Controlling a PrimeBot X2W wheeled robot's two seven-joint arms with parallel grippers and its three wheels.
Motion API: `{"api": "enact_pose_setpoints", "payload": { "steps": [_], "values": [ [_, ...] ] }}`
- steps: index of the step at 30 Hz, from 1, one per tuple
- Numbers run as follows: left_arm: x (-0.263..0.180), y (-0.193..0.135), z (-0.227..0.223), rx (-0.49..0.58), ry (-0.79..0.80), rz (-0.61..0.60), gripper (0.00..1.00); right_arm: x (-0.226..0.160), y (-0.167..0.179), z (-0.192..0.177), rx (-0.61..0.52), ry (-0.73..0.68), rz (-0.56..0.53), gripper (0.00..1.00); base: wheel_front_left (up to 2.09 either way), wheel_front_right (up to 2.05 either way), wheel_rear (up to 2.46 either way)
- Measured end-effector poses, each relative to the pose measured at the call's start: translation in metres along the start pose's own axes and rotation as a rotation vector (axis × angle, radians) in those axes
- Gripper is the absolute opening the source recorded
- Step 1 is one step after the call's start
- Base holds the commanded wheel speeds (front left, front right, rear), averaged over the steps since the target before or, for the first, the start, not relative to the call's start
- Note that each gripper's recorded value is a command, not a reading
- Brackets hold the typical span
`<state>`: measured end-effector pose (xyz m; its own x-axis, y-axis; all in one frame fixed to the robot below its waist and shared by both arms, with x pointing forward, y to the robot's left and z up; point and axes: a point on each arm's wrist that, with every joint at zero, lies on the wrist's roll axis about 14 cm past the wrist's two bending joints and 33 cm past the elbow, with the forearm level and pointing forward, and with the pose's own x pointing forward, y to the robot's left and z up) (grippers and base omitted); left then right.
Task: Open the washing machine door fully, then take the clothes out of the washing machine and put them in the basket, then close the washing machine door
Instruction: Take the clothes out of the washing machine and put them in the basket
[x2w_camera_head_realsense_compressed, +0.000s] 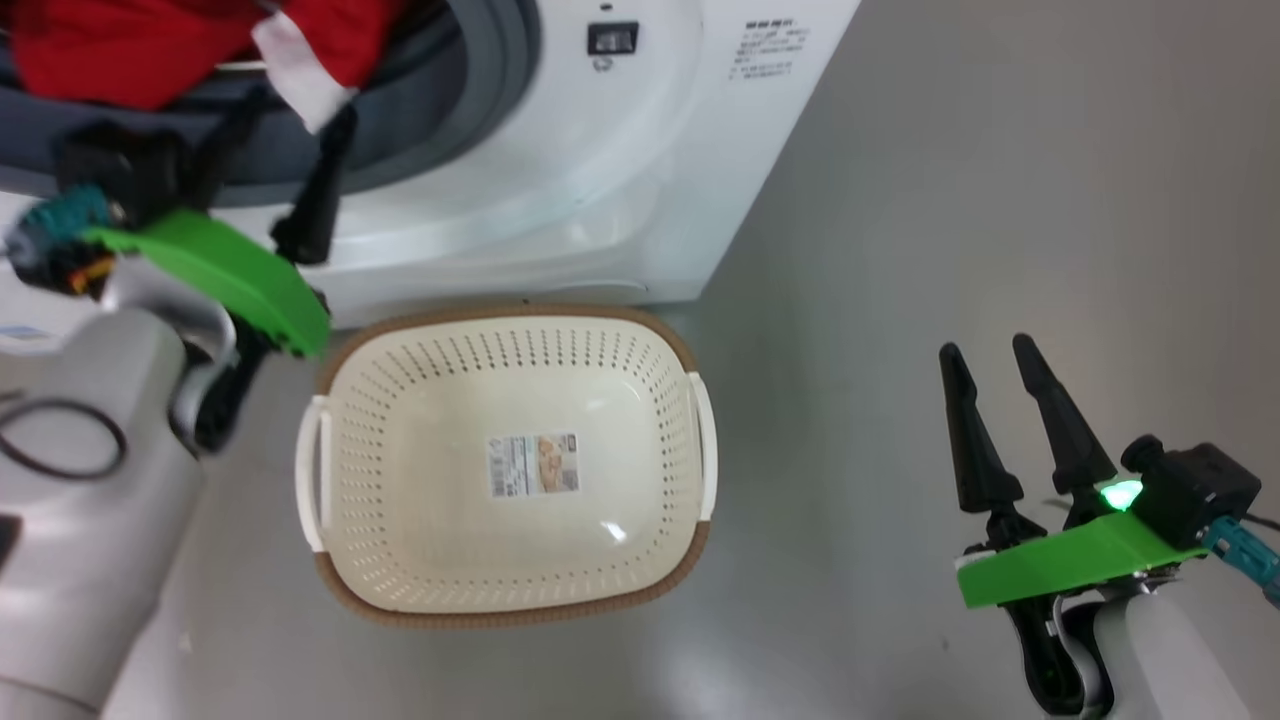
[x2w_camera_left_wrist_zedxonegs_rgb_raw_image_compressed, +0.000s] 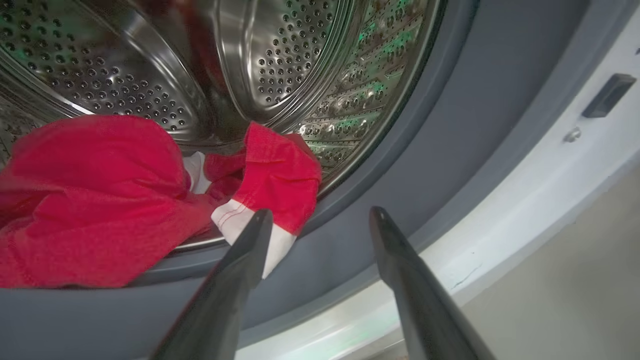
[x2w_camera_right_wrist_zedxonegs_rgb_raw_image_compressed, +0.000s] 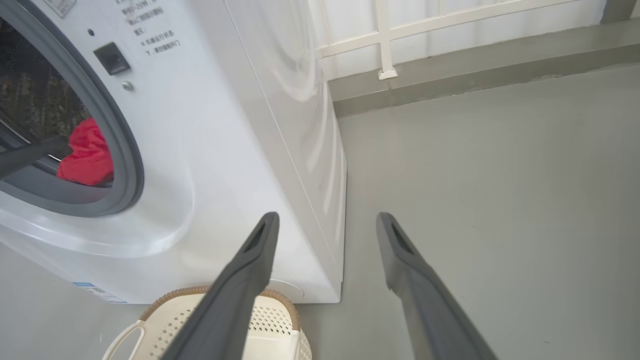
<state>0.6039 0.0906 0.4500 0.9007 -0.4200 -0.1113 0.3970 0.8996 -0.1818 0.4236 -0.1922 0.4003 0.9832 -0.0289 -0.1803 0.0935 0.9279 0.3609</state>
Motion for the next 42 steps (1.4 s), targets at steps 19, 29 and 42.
{"api": "enact_pose_setpoints", "payload": {
  "steps": [19, 29, 42],
  "values": [
    [0.065, 0.025, -0.051, 0.021, 0.151, 0.004, 1.0, 0.014, -0.02, -0.017, -0.011, 0.04, -0.044, 1.0, 0.0, 0.0, 0.0],
    [0.072, 0.027, -0.063, 0.023, 0.183, 0.011, 0.0, 0.01, -0.029, -0.013, 0.0, 0.032, -0.074, 1.0, 0.0, 0.0, 0.0],
    [0.061, 0.037, -0.002, -0.106, 0.015, 0.076, 0.0, 0.014, -0.017, 0.0, 0.003, -0.008, -0.04, 1.0, 0.0, 0.0, 0.0]
  ]
}}
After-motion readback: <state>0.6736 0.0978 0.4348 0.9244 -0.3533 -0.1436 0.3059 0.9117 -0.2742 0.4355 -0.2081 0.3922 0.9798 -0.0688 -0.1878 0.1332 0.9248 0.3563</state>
